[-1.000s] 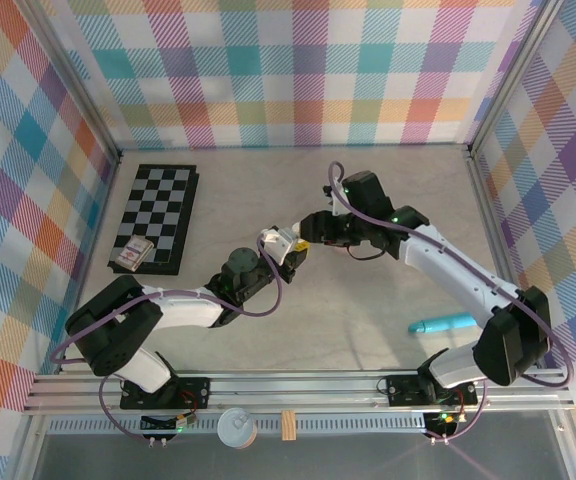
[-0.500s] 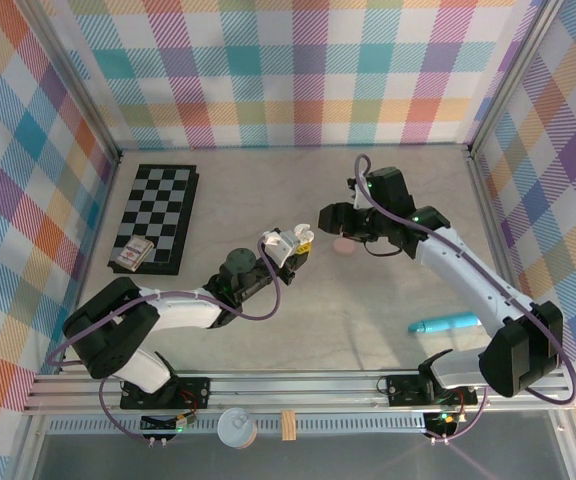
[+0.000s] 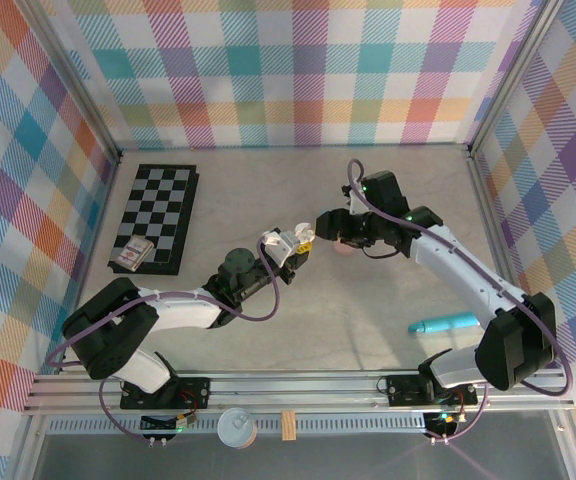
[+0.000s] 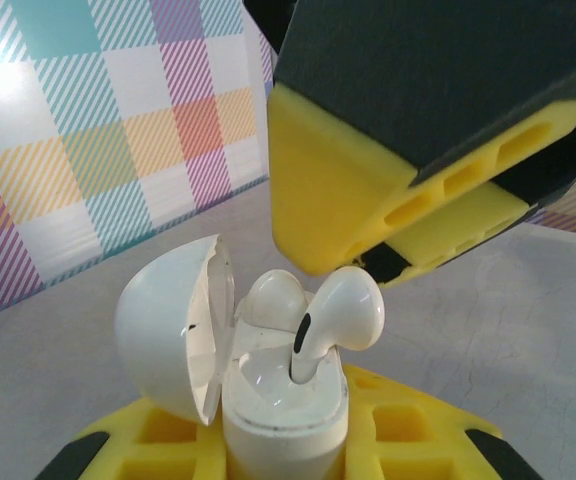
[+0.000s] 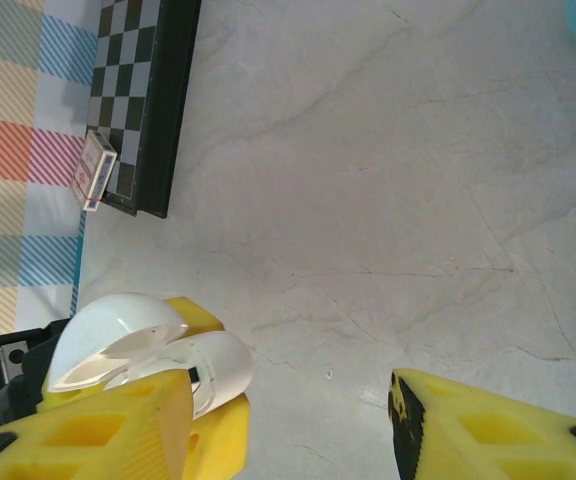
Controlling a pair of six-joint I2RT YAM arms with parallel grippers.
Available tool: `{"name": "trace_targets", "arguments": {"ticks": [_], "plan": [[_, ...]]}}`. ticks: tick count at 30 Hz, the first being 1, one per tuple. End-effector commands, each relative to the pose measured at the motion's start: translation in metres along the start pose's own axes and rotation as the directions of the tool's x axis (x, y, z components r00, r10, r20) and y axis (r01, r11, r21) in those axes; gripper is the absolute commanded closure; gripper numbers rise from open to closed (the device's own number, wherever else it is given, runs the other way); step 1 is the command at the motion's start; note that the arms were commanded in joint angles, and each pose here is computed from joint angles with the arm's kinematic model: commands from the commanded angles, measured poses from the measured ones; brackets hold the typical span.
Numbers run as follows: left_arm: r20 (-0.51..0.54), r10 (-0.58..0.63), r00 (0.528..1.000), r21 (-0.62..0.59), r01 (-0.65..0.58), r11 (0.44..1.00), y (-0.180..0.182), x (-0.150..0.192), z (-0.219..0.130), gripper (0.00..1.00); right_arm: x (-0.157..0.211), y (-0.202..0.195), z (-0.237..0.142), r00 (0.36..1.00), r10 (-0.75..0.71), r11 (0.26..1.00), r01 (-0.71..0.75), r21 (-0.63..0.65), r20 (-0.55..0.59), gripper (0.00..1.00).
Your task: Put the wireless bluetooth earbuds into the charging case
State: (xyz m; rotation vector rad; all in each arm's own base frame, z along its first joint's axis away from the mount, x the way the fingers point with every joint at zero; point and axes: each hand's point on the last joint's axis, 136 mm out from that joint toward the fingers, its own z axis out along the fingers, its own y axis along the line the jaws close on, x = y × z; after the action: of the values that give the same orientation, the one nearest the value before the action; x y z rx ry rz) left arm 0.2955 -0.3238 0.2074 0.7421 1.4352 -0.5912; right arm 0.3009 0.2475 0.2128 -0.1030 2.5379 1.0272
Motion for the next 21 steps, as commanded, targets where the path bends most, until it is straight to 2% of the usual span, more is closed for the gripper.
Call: {"name": "trace_targets", "arguments": {"ticks": [1,21], "plan": [[0.077,0.008,0.997,0.002,-0.008,1.000,-0.001,-0.023,0.002,1.00,0.010,-0.001,0.006,0.999,-0.006,1.000,0.005,-0.016,-0.044,0.46],[0.044,-0.002,0.999,0.000,0.002,1.000,0.002,-0.017,0.011,1.00,0.025,0.016,0.006,0.995,-0.055,0.995,0.047,-0.090,-0.085,0.45]]}}
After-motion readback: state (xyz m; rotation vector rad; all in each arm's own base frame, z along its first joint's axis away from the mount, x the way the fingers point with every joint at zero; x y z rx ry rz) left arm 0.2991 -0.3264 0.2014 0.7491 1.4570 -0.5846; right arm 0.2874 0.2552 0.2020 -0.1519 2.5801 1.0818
